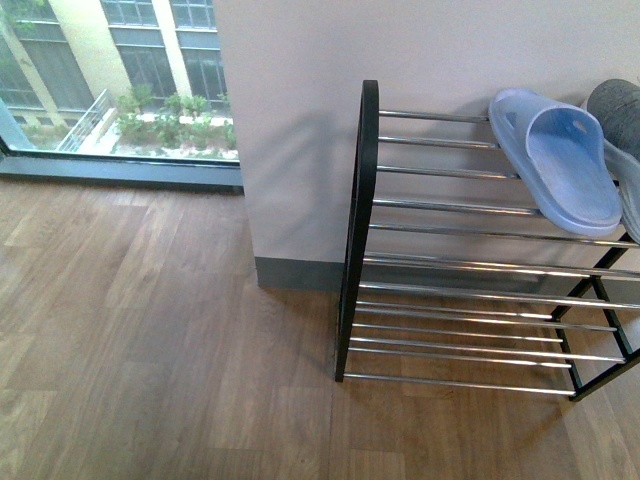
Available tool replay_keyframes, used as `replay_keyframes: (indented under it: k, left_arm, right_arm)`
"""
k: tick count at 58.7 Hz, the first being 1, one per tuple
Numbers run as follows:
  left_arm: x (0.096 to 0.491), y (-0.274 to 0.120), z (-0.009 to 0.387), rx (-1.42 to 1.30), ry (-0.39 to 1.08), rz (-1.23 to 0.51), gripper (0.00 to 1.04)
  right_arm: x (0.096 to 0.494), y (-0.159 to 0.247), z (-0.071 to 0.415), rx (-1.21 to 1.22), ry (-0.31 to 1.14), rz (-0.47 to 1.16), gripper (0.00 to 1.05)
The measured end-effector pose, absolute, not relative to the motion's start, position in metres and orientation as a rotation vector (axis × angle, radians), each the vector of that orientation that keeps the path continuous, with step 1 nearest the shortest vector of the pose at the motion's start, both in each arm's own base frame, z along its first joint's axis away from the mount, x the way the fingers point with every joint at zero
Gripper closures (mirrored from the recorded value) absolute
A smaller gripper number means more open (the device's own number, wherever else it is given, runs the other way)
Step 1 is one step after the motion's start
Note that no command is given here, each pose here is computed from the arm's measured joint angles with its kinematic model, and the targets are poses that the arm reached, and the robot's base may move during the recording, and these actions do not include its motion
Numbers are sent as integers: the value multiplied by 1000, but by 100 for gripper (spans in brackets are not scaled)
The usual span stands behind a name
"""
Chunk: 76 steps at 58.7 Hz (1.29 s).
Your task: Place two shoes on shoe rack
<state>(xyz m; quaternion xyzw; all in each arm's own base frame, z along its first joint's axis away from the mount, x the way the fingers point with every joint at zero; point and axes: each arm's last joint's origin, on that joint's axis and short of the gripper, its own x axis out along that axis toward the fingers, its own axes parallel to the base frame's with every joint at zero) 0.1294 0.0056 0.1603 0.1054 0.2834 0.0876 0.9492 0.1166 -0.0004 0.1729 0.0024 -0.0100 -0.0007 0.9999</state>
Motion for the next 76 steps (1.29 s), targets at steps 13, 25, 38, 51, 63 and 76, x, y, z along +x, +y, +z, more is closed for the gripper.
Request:
replay_keyframes:
  k: [13, 25, 38, 51, 63, 76]
  left_arm:
    - [129, 6, 160, 214, 577, 178, 103]
    - [129, 6, 160, 214, 577, 178, 103]
    - [129, 6, 160, 214, 577, 178, 103]
    - [129, 6, 160, 214, 577, 178, 103]
    - [129, 6, 160, 214, 577, 178, 103]
    - [129, 6, 160, 215, 577, 179, 103]
  right_arm:
    - [112, 0, 173, 5, -20, -1, 103]
    - [109, 0, 172, 5, -20, -1, 103]
    - [97, 0, 169, 5, -13, -4, 103]
    - [97, 0, 170, 5, -15, -4, 103]
    - [97, 0, 170, 3, -16, -4, 89]
    - [97, 0, 170, 3, -16, -4, 38]
